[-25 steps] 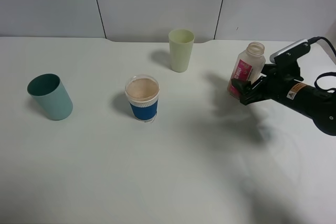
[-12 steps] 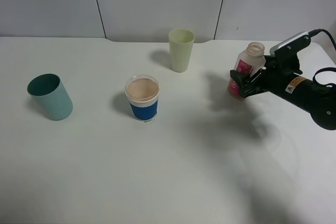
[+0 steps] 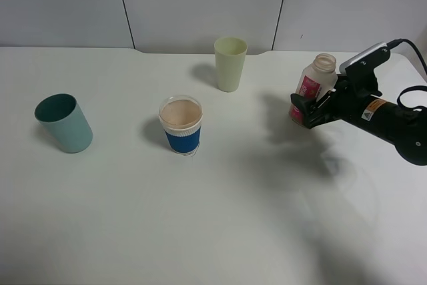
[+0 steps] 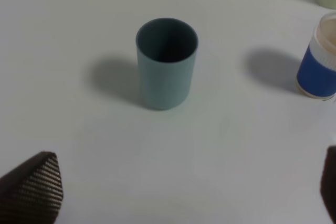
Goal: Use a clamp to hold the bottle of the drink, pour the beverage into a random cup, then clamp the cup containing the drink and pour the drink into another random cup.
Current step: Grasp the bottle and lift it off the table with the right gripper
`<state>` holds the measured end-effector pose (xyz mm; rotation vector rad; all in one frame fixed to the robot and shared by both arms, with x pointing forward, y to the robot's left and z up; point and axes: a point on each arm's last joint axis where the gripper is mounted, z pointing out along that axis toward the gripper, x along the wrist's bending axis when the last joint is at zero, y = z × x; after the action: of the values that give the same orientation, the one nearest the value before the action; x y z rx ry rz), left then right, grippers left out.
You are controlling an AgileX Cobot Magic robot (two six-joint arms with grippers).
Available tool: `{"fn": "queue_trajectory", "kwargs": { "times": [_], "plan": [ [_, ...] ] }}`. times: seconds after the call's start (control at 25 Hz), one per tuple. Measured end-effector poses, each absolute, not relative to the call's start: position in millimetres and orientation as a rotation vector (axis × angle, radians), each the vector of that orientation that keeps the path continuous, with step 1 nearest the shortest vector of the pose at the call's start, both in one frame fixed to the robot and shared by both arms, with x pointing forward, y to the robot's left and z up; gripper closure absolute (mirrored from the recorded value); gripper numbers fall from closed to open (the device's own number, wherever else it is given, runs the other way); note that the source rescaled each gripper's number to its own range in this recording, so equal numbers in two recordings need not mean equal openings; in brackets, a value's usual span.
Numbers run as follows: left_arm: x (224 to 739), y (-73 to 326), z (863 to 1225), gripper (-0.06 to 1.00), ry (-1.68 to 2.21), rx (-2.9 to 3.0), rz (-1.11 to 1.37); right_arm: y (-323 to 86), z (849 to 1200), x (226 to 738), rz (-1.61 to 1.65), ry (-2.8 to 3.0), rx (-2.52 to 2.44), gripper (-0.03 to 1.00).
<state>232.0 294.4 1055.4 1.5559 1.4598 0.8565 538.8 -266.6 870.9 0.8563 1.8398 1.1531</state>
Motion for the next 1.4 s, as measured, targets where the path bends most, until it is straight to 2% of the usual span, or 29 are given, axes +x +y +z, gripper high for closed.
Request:
{"fn": "queue_trajectory", "kwargs": {
  "times": [0.16, 0.24, 0.4, 0.48, 1.16, 1.4],
  "plan": [
    [232.0, 294.4, 1055.4, -0.06, 1.460, 1.556, 0.857, -266.1, 871.2, 541.0, 1.151, 1.852, 0.844, 0.32],
    [232.0, 294.4, 1055.4, -0.06, 1.460, 1.556, 0.857, -265.6, 872.1, 544.0, 1.149, 1.859, 0.829, 0.40],
    [232.0, 294.4, 1055.4, -0.06, 1.460, 1.556, 0.857, -265.4, 873.3, 546.1, 1.151, 1.855, 0.820, 0.72],
    [232.0, 294.4, 1055.4, -0.06, 1.460, 1.556, 0.857, -265.7, 872.6, 546.3, 1.144, 1.862, 0.825, 0.95],
    [232.0, 294.4, 1055.4, -0.06, 1.460, 1.556, 0.857, -268.7, 872.4, 548.2, 1.152, 1.826, 0.920, 0.97],
    [232.0, 294.4, 1055.4, -0.06, 1.460, 1.556, 0.857, -253.3, 881.9, 545.9, 1.157, 1.852, 1.000, 0.97]
  ]
}}
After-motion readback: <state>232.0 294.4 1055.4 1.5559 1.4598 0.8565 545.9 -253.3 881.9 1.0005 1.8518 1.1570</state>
